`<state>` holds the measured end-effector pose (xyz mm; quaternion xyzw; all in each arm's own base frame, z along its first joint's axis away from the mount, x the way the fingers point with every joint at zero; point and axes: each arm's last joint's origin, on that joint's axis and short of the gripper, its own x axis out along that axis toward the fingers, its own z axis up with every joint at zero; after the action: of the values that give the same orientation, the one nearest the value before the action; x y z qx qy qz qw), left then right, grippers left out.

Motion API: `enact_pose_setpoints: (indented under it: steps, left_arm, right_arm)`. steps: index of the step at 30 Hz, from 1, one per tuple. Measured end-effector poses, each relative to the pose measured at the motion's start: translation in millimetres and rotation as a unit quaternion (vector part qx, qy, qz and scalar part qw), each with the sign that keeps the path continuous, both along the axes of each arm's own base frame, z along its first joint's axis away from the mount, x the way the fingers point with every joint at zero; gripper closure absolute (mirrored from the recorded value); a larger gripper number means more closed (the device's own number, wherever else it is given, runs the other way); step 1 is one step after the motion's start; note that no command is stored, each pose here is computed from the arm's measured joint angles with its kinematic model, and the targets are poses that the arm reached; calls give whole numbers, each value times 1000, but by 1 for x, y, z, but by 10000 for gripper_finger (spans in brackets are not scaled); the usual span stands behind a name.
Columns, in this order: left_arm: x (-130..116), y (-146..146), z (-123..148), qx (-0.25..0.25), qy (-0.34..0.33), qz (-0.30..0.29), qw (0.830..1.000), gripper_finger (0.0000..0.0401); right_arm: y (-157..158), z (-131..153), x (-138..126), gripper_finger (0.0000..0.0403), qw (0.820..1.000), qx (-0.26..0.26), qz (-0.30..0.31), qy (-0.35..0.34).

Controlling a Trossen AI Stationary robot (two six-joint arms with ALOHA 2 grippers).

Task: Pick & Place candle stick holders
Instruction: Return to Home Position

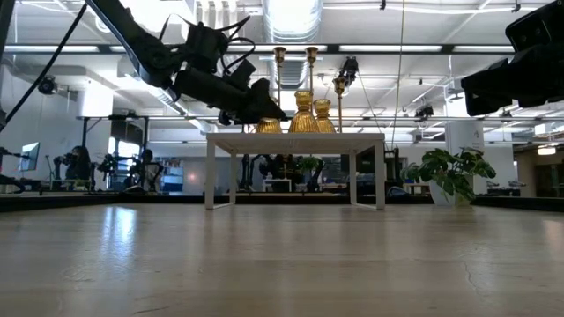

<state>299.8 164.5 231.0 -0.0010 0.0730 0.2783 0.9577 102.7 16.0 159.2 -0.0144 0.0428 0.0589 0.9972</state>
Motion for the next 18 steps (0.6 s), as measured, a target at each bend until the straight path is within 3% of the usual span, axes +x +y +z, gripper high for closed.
enact_pose_setpoints:
  steps: [18]
  left_arm:
    - [-20, -12, 21, -44, 31, 5, 999, 80]
  right_arm:
    - [0, 0, 0, 394, 1000, 0, 0, 0]
